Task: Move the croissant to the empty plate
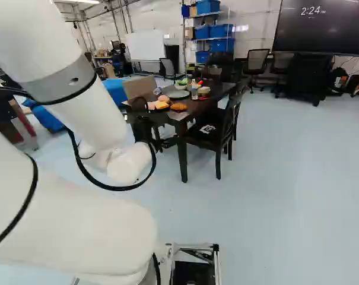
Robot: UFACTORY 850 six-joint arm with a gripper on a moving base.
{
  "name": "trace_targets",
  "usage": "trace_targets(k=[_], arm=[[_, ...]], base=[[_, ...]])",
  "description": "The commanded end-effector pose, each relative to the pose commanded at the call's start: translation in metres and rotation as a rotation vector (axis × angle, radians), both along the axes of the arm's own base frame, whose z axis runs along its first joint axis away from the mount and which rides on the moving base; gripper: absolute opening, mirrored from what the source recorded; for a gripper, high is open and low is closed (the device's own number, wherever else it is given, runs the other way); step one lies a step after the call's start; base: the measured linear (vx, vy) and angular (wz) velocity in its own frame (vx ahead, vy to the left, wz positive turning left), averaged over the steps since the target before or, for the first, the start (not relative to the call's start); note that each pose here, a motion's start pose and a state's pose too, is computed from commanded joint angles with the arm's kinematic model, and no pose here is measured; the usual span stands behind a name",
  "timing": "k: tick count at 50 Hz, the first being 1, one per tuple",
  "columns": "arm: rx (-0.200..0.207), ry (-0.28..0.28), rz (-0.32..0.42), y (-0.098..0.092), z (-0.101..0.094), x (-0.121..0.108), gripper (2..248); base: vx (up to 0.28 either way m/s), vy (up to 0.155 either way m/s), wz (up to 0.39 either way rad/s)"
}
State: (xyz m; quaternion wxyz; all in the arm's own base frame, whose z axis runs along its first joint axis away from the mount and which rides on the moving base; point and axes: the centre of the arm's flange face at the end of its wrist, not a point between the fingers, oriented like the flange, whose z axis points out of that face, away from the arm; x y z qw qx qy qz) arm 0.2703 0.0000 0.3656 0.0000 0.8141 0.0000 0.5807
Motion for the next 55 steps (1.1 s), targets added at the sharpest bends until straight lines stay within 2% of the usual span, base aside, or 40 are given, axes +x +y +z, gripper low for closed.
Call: trace_targets(k=[36,55], arm=[[0.0,0.0,0.0,0.0,0.0,0.0,247],[0.0,0.0,0.0,0.0,0.0,0.0,247]], base=[[0.146,0.026,-0.013],[0.145,0.02,-0.185]])
